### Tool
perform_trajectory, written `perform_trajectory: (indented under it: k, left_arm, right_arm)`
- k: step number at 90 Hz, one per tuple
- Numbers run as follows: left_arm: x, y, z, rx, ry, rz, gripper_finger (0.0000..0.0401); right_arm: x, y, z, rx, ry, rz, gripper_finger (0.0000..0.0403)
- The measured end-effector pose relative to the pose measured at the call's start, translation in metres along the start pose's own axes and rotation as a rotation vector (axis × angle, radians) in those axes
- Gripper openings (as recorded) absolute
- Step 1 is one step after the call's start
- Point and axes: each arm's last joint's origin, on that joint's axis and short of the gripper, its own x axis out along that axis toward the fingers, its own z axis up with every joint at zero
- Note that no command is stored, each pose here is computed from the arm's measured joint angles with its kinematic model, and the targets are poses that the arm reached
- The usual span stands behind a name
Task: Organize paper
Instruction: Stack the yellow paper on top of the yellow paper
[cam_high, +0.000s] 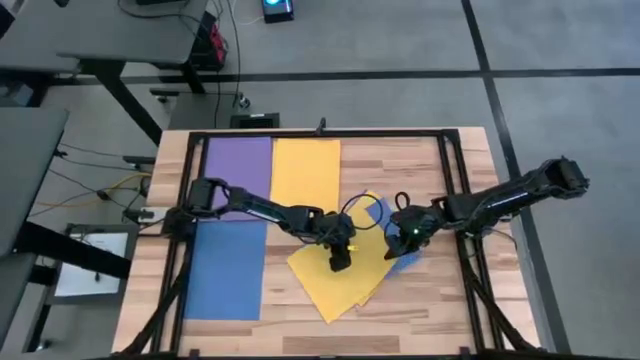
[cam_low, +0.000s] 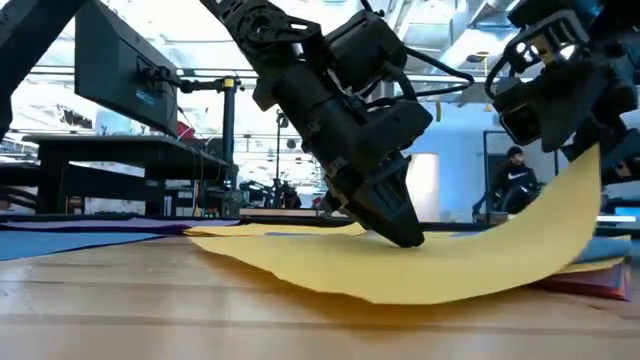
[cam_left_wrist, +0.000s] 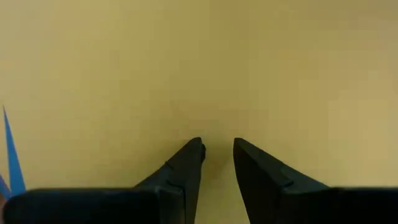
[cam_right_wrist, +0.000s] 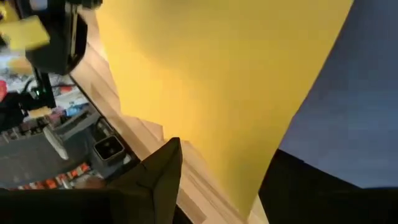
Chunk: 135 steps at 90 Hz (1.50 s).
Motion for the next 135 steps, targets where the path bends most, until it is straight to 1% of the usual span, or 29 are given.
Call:
perform_trajectory:
  k: [10, 25, 30, 37, 46, 54, 58, 62, 66, 74, 79, 88, 94, 100, 112, 116, 120, 125, 135]
  left_arm:
    - [0.000, 0.000, 0.000, -0.002, 0.000, 0.000, 0.0081]
    - [0.000, 0.000, 0.000, -0.003, -0.003, -0.002, 0.0081]
    - [0.000, 0.000, 0.001, -0.003, -0.007, -0.003, 0.0081]
    - [0.000, 0.000, 0.001, -0.006, -0.011, -0.004, 0.0081]
    - [0.000, 0.000, 0.001, -0.007, -0.014, -0.005, 0.0081]
    - [0.000, 0.000, 0.001, -0.006, -0.015, -0.006, 0.0081]
    - [0.000, 0.000, 0.001, -0.005, -0.016, -0.006, 0.0081]
    - [0.000, 0.000, 0.001, -0.005, -0.016, -0.006, 0.0081]
    - [0.000, 0.000, 0.002, -0.004, -0.017, -0.006, 0.0081]
    - [-0.004, -0.001, 0.003, -0.003, -0.012, -0.003, 0.0081]
    - [-0.009, -0.001, 0.004, -0.004, -0.006, 0.000, 0.0081]
    - [-0.023, -0.002, 0.007, -0.008, 0.007, 0.007, 0.0082]
    - [-0.033, -0.004, 0.011, -0.008, 0.000, 0.005, 0.0082]
    - [-0.047, -0.005, 0.016, -0.009, -0.010, 0.004, 0.0082]
    - [-0.070, -0.005, 0.028, 0.014, -0.074, -0.003, 0.0082]
    - [-0.080, -0.004, 0.030, 0.015, -0.065, 0.003, 0.0082]
    - [-0.092, -0.002, 0.029, 0.010, -0.039, 0.017, 0.0082]
    - [-0.111, -0.001, 0.029, 0.003, -0.009, 0.031, 0.0082]
    - [-0.166, 0.004, 0.025, -0.011, 0.061, 0.063, 0.0082]
  right_arm:
    - [0.003, -0.002, 0.003, -0.002, -0.012, -0.025, 0.0172]
    - [0.025, -0.015, 0.008, 0.018, -0.015, -0.165, 0.0172]
    - [0.033, -0.018, 0.011, 0.023, -0.026, -0.190, 0.0172]
    - [0.043, -0.019, 0.015, 0.014, -0.050, -0.184, 0.0172]
    - [0.055, -0.013, 0.020, -0.037, -0.066, -0.106, 0.0171]
    - [0.061, -0.011, 0.022, -0.066, -0.072, -0.077, 0.0166]
    - [0.062, -0.011, 0.022, -0.068, -0.072, -0.074, 0.0154]
    - [0.062, -0.012, 0.022, -0.074, -0.066, -0.079, 0.0133]
    - [0.062, -0.012, 0.021, -0.089, -0.055, -0.082, 0.0104]
    - [0.057, -0.011, 0.018, -0.118, -0.029, -0.082, 0.0034]
    - [0.050, -0.009, 0.016, -0.128, -0.024, -0.076, 0.0012]
    - [0.037, -0.010, 0.011, -0.106, -0.013, -0.108, 0.0012]
    - [0.028, -0.010, 0.009, -0.114, -0.010, -0.115, 0.0007]
    - [0.018, -0.008, 0.007, -0.140, -0.015, -0.097, 0.0002]
    - [0.007, -0.005, 0.008, -0.173, -0.051, -0.056, 0.0000]
    - [0.004, -0.003, 0.009, -0.194, -0.062, -0.039, 0.0000]
    - [0.000, 0.002, 0.009, -0.248, -0.071, -0.024, 0.0000]
    - [-0.007, 0.012, 0.009, -0.353, -0.082, 0.007, 0.0000]
    - [-0.020, 0.033, 0.013, -0.599, -0.108, 0.022, 0.0000]
